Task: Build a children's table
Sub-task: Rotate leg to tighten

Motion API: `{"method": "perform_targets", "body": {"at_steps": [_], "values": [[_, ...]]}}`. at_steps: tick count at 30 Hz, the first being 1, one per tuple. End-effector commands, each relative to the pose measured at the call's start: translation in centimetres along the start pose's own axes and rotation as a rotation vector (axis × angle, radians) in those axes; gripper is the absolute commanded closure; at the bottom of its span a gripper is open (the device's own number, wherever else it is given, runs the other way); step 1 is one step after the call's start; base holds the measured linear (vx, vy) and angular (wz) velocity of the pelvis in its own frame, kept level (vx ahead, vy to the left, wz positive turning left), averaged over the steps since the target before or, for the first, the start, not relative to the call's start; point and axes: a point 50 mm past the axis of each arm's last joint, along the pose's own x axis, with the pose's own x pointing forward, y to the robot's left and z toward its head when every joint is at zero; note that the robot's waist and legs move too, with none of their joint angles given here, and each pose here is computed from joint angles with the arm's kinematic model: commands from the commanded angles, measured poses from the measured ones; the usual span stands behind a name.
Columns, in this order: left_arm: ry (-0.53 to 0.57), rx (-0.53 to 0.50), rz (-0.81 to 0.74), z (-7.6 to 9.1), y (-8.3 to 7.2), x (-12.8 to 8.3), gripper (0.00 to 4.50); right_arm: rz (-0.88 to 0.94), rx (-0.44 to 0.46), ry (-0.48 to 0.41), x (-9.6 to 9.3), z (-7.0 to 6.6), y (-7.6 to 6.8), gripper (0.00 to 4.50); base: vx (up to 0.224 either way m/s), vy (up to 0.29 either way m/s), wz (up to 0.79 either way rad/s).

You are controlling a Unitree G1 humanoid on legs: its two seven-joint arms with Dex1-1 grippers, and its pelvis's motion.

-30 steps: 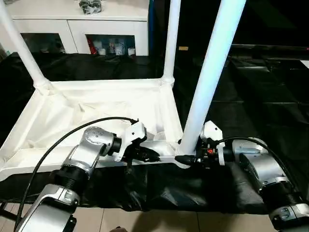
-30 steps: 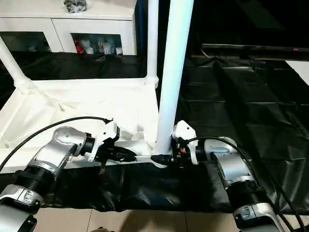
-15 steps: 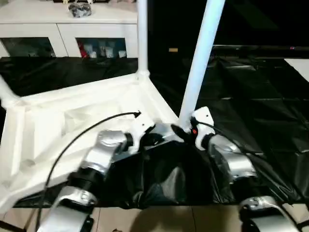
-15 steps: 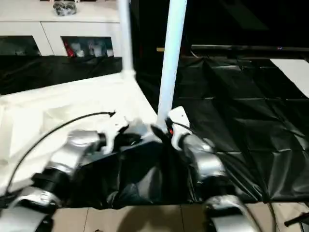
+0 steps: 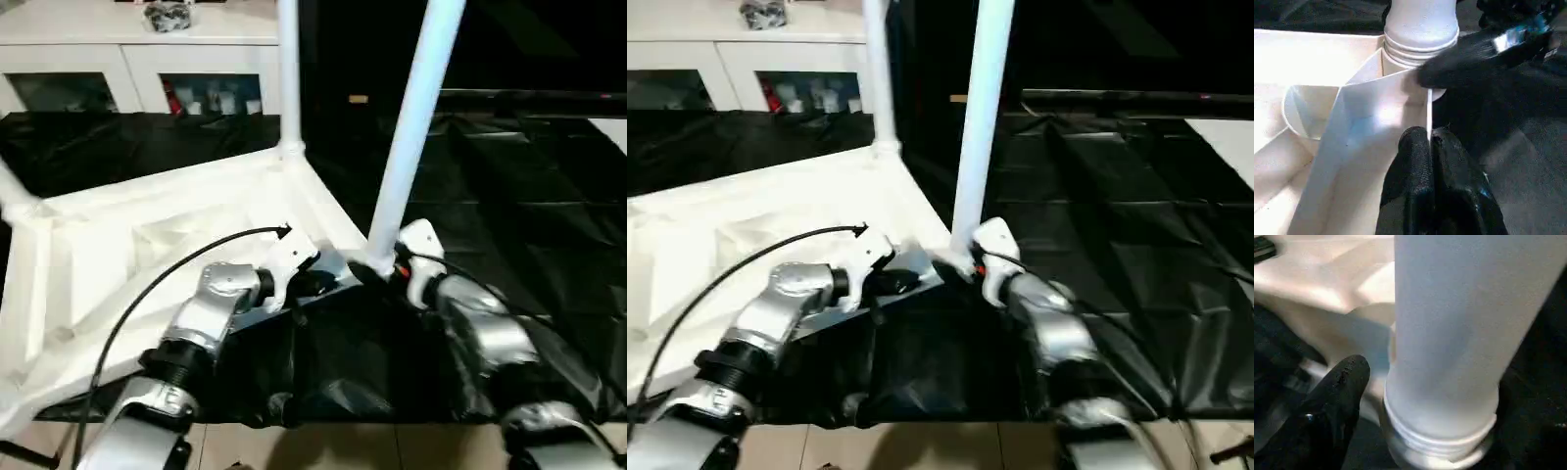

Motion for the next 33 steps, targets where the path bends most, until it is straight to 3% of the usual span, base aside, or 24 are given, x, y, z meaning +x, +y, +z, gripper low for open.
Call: {"method": "perform_targets", "body": {"at_steps": [1, 5, 9, 15, 24, 28, 30, 33], "values": [[-0.064, 0.054, -0.062, 1.8, -0.8, 1.1, 4.5, 0.257, -0.029, 0.002, 1.9, 0.0, 3.6, 0.58, 0.0, 0.0, 0.0], [-0.041, 0.083, -0.179, 1.6, -0.7, 0.0, 4.5, 0.468, -0.053, 0.054, 0.0, -0.4, 4.0, 0.58, 0.0, 0.0, 0.0], [-0.013, 0.095, -0.241, 1.5, -0.8, -0.5, 4.5, 0.53, -0.059, 0.079, -0.4, -0.4, 4.1, 0.58, 0.0, 0.0, 0.0], [0.002, 0.106, -0.292, 1.5, -0.9, -0.8, 4.5, 0.633, -0.05, 0.116, -0.7, -0.5, 5.0, 1.17, 0.0, 0.0, 0.0], [0.021, 0.108, -0.3, 1.2, -0.6, -1.1, 4.5, 0.66, -0.054, 0.129, -0.7, -0.4, 5.3, 1.7, 0.0, 0.0, 0.0], [0.011, 0.093, -0.231, 1.2, -0.2, -0.9, 4.5, 0.6, -0.05, 0.118, -0.2, -0.5, 5.1, 1.75, 0.0, 0.0, 0.0], [-0.006, 0.067, -0.096, 1.2, 0.3, -0.3, 4.5, 0.373, -0.027, 0.086, 1.3, -0.8, 4.3, 1.77, 0.0, 0.0, 0.0], [-0.02, 0.032, -0.022, 1.4, 0.2, 0.6, 4.5, 0.181, 0.029, 0.066, 2.6, -0.9, 3.7, 1.78, 0.0, 0.0, 0.0]]}}
